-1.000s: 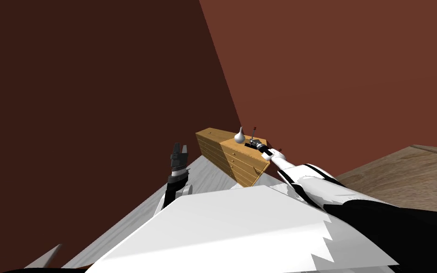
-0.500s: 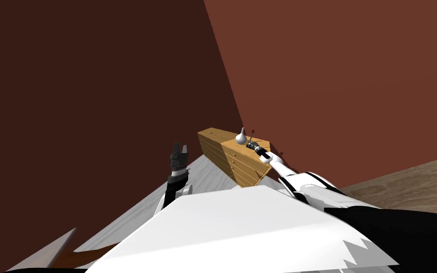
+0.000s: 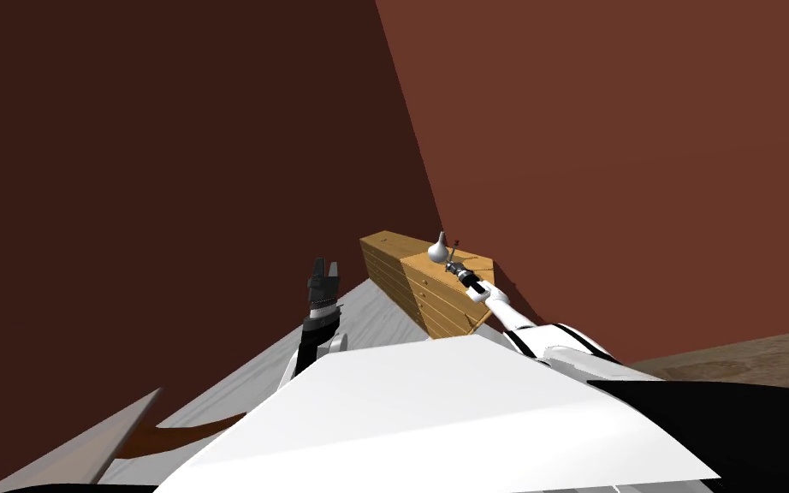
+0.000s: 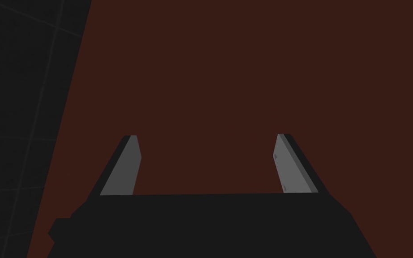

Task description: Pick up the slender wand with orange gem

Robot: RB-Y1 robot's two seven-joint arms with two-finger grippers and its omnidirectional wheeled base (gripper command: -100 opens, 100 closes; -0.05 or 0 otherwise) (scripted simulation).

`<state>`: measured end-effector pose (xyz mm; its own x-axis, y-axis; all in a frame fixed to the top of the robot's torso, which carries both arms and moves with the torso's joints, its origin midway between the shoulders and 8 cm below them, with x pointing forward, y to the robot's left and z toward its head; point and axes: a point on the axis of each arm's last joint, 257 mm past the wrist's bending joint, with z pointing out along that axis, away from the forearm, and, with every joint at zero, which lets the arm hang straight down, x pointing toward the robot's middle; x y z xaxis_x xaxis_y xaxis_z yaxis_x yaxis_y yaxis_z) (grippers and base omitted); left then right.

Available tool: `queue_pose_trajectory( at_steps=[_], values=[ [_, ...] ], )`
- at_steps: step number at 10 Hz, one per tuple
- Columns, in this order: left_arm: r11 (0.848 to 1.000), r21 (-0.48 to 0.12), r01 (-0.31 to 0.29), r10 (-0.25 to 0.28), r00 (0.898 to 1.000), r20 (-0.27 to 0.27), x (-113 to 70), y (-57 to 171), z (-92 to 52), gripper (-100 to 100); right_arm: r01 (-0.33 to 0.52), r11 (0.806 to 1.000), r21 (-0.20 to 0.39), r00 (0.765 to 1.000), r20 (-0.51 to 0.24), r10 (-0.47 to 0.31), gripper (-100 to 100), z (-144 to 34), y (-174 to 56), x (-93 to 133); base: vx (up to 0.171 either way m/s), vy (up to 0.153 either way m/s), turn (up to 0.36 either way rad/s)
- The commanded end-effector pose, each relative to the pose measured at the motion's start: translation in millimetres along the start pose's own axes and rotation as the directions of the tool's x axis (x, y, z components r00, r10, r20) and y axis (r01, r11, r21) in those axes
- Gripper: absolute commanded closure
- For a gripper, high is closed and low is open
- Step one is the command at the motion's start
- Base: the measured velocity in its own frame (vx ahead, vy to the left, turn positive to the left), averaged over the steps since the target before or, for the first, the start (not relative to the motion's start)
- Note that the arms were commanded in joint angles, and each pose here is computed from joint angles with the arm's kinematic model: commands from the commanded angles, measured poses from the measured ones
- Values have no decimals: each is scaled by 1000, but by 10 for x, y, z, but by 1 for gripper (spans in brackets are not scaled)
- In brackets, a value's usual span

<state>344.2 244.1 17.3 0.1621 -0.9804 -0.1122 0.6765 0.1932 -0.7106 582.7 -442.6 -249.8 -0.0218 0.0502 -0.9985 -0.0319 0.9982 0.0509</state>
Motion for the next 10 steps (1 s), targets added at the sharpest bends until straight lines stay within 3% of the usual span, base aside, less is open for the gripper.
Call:
queue_pose_trajectory(
  at_steps=[1, 2, 3, 4, 6, 7, 8, 10],
  values=[
    [1000, 0, 0, 0, 1000, 0, 0, 0, 0, 0, 2, 1000, -18, 1000, 22, -2, 100, 17, 88, -107, -12, 16, -13],
    [1000, 0, 0, 0, 1000, 0, 0, 0, 0, 0, 4, 1000, -24, 1000, 31, -3, 100, 30, 115, -149, -8, 9, 12],
    [1000, 0, 0, 0, 1000, 0, 0, 0, 0, 0, -16, 1000, 19, 1000, -10, 16, 100, -101, 115, 126, 2, -91, 310],
    [1000, 0, 0, 0, 1000, 0, 0, 0, 1, 0, -25, 1000, 14, 1000, -12, 26, 100, -170, 185, 185, 7, -121, 227],
    [1000, 0, 0, 0, 1000, 0, 0, 0, 0, 0, -18, 1000, -13, 999, 28, 18, 100, -150, 298, -1, 5, -36, -18],
    [1000, 0, 0, 0, 1000, 0, 0, 0, 0, 0, -33, 999, 42, 999, -11, 34, 100, -268, 244, 234, 21, -72, 256],
    [1000, 0, 0, 0, 1000, 0, 0, 0, 0, 0, -48, 998, 50, 998, -27, 49, 100, -327, 272, 352, 16, -108, 207],
    [1000, 0, 0, 0, 1000, 0, 0, 0, 0, 0, -42, 998, 43, 999, -20, 42, 100, -430, 292, 336, 2, -32, 23]
  ],
)
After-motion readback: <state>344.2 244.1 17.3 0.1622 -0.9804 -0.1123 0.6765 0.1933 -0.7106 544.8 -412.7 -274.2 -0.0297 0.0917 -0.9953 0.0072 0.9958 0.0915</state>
